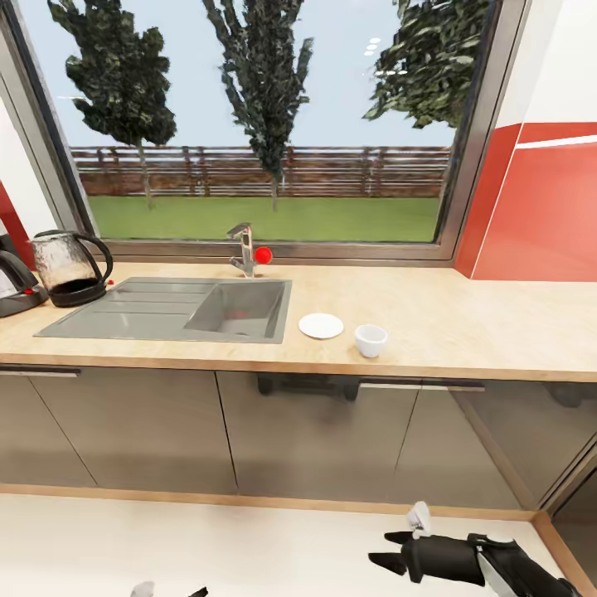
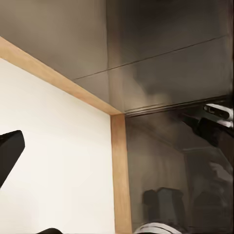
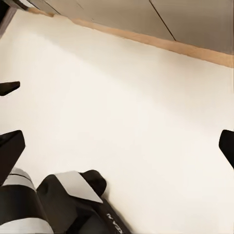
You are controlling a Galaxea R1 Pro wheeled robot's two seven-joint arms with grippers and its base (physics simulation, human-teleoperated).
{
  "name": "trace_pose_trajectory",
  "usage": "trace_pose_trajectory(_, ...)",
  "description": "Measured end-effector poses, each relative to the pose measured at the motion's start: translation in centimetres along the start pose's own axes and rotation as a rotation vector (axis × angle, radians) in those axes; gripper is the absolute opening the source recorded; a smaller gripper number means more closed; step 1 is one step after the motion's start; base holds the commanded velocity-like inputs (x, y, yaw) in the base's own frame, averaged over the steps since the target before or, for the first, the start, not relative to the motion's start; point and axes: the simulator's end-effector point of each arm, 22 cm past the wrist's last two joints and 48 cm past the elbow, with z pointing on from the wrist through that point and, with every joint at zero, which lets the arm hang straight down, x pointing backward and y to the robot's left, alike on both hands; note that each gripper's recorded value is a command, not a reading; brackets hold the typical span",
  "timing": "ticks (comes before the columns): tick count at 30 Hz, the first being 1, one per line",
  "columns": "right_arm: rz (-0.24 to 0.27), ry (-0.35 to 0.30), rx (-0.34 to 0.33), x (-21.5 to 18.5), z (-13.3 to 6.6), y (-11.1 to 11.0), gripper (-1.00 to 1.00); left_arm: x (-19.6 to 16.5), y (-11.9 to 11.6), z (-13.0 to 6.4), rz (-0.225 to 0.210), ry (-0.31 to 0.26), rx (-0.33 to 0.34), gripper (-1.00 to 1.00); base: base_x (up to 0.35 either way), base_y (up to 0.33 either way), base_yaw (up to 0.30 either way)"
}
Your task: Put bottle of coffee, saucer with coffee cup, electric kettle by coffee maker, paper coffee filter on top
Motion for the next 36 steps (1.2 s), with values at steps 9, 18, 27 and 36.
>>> trace_pose_trajectory(9,0.028,-0.138,-0.03,-11.6,-3.5,2.5,1.0,-8.5,-13.8,3.3,0.036,0.108,0.266,1.0,0.0,0.0,0.0)
trace_pose_trajectory(18,0.087,-0.235,-0.028,-19.4,-9.7,4.8,1.0,-9.9,-24.3,2.9,0.077,0.237,0.401,1.0,0.0,0.0,0.0)
trace_pose_trajectory(27,0.07,-0.319,-0.011,-25.9,-15.9,7.1,1.0,-10.2,-31.0,3.2,0.141,0.204,0.552,1.0,0.0,0.0,0.0)
trace_pose_trajectory(36,-0.072,-0.415,0.114,-35.2,-24.6,6.3,1.0,-15.8,-39.7,5.8,0.233,0.137,0.735,1.0,0.0,0.0,0.0)
